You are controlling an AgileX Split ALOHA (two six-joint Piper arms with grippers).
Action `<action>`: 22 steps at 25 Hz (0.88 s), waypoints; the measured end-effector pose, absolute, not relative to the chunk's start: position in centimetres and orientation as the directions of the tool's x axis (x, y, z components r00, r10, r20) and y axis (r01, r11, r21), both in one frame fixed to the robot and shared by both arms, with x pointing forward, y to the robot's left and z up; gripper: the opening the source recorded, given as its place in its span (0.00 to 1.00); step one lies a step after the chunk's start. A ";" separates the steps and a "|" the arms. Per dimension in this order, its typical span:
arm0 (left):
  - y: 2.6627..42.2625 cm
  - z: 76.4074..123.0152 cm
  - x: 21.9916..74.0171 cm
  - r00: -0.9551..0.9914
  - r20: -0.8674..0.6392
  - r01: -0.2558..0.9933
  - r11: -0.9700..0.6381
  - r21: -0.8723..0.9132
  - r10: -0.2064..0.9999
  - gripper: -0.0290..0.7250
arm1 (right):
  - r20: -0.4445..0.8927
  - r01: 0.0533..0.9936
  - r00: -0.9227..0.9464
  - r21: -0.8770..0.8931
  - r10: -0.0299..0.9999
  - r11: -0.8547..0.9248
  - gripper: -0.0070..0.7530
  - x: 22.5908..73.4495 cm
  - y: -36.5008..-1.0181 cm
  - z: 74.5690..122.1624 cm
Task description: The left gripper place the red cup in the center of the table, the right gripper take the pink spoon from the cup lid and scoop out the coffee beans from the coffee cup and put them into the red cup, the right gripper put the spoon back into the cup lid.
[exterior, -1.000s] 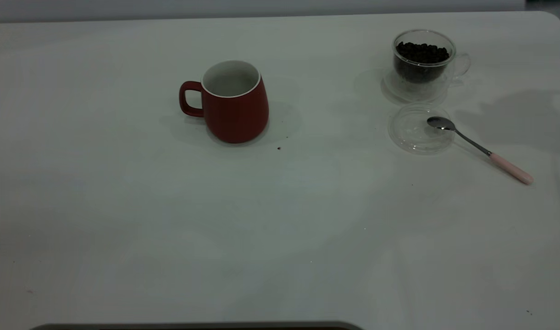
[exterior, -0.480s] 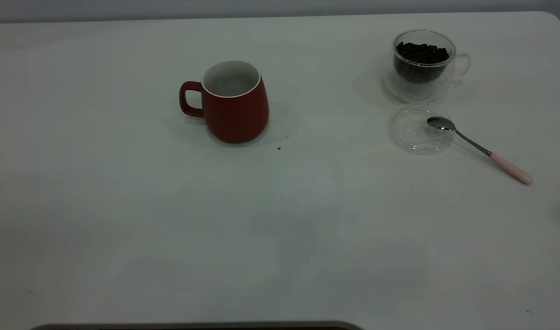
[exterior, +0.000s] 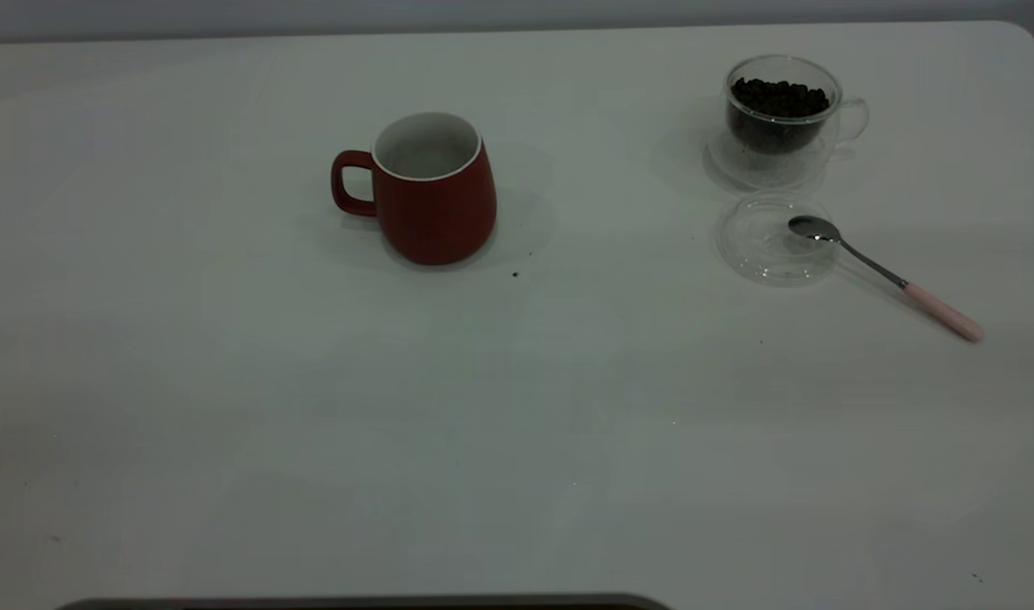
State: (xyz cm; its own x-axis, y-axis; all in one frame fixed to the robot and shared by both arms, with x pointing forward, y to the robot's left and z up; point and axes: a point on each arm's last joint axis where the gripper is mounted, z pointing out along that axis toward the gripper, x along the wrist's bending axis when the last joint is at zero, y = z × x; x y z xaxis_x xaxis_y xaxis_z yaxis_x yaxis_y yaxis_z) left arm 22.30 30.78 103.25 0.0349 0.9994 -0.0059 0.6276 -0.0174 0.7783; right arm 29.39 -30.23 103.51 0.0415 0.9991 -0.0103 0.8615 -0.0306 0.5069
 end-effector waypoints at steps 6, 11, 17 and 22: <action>30.8 103.3 22.3 0.035 -0.006 0.628 -0.017 0.778 0.999 0.69 | 0.028 0.774 -0.038 0.634 0.999 0.011 0.75 26.8 -29.3 104.1; 30.8 103.3 22.3 0.035 -0.006 0.628 -0.017 0.778 0.999 0.69 | 0.027 0.718 -0.043 0.696 0.999 0.012 0.75 25.4 -29.2 104.3; 30.8 103.3 22.3 0.034 -0.007 0.628 -0.016 0.778 0.999 0.69 | 0.015 0.612 -0.047 0.790 0.999 0.017 0.75 23.1 -29.1 104.3; 30.8 103.3 22.3 0.033 -0.009 0.628 -0.014 0.778 0.999 0.69 | 0.015 0.615 -0.048 0.788 0.999 0.018 0.75 22.9 -29.1 104.2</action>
State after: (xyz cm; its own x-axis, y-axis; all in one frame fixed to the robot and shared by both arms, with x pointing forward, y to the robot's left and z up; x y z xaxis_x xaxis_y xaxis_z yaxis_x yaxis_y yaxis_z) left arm 22.30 30.78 103.25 0.0328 0.9994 -0.0085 0.6277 -0.0140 0.7783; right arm 22.91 -29.10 104.16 -0.0477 0.9987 0.0149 0.6149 0.0176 0.7884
